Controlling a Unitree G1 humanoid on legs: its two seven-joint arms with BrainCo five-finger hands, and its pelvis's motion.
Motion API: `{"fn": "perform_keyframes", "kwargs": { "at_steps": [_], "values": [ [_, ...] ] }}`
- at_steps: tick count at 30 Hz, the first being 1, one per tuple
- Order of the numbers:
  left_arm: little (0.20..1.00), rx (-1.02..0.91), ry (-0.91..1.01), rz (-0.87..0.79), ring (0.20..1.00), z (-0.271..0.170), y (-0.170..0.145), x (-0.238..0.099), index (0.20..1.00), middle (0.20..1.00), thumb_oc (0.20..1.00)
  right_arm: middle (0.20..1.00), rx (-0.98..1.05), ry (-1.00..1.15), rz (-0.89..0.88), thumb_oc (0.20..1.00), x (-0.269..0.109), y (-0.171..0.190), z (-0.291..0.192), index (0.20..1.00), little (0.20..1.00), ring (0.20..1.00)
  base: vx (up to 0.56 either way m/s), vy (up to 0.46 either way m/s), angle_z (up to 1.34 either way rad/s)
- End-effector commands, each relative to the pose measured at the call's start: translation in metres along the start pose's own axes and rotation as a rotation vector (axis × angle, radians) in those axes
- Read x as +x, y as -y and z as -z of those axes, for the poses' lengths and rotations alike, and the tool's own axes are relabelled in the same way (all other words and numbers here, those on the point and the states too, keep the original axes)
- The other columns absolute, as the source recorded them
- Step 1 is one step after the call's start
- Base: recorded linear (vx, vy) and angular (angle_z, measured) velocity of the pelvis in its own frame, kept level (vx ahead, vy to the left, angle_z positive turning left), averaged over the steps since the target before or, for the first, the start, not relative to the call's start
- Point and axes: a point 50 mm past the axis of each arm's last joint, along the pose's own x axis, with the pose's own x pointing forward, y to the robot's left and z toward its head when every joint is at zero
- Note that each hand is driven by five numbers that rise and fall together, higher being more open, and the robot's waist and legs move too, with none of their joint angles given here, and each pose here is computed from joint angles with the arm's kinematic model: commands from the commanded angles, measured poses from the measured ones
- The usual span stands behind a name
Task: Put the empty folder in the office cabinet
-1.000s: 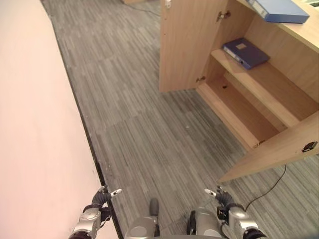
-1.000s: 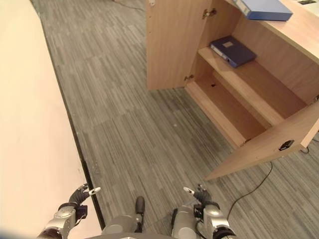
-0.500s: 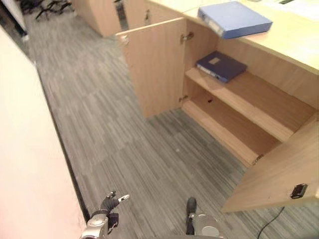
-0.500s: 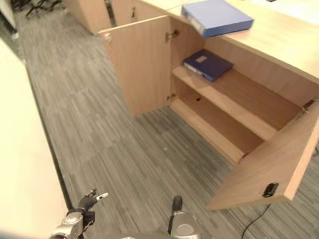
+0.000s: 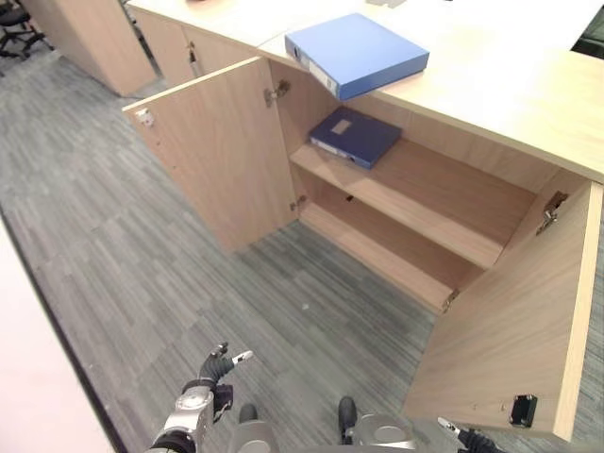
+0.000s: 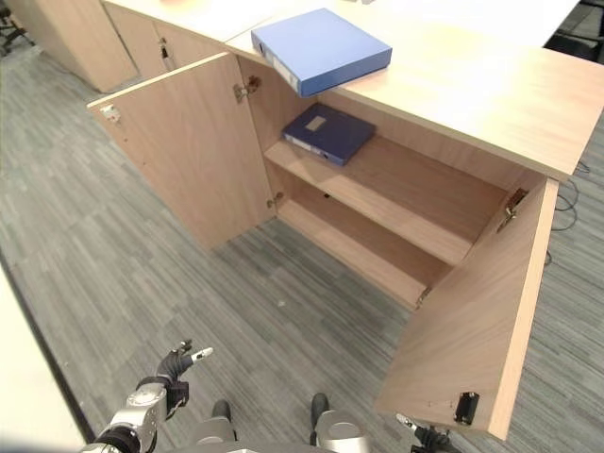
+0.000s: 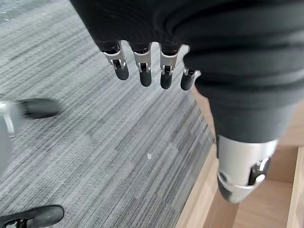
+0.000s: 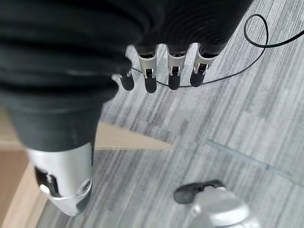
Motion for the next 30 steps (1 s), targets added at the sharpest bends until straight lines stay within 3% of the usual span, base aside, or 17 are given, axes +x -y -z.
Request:
{"fn": "perform_keyframes", "kwargs": {
  "at_steps": [1,12,17,23,30],
  "values": [
    [1.0,0.002,0.085,-0.034,1.0,-0.021,-0.011,0.002,1.0,1.0,1.0,1.0,0.04,-0.046,0.01,1.0,-0.003,0.0,0.02,1.0,1.0,1.0,0.52,0.255,-0.99],
    [1.0,0.052,0.082,-0.045,1.0,-0.017,-0.021,0.0,1.0,1.0,1.0,1.0,0.107,-0.029,-0.059,1.0,-0.006,-0.016,0.024,1.0,1.0,1.0,0.36,0.483,-0.9],
    [1.0,0.045,0.193,-0.075,1.0,-0.046,-0.03,0.0,1.0,1.0,1.0,1.0,0.163,0.042,-0.084,1.0,-0.006,-0.034,0.001,1.0,1.0,1.0,0.04,0.482,-0.54],
    [1.0,0.012,0.189,-0.1,1.0,-0.041,-0.042,-0.004,1.0,1.0,1.0,1.0,0.12,0.061,-0.12,1.0,-0.007,-0.046,-0.004,1.0,1.0,1.0,0.01,0.541,-0.73],
    [1.0,0.02,0.181,-0.077,1.0,-0.044,-0.032,0.0,1.0,1.0,1.0,1.0,0.099,0.109,-0.131,1.0,-0.006,-0.049,-0.016,1.0,1.0,1.0,0.12,0.157,-0.19]
  ]
}}
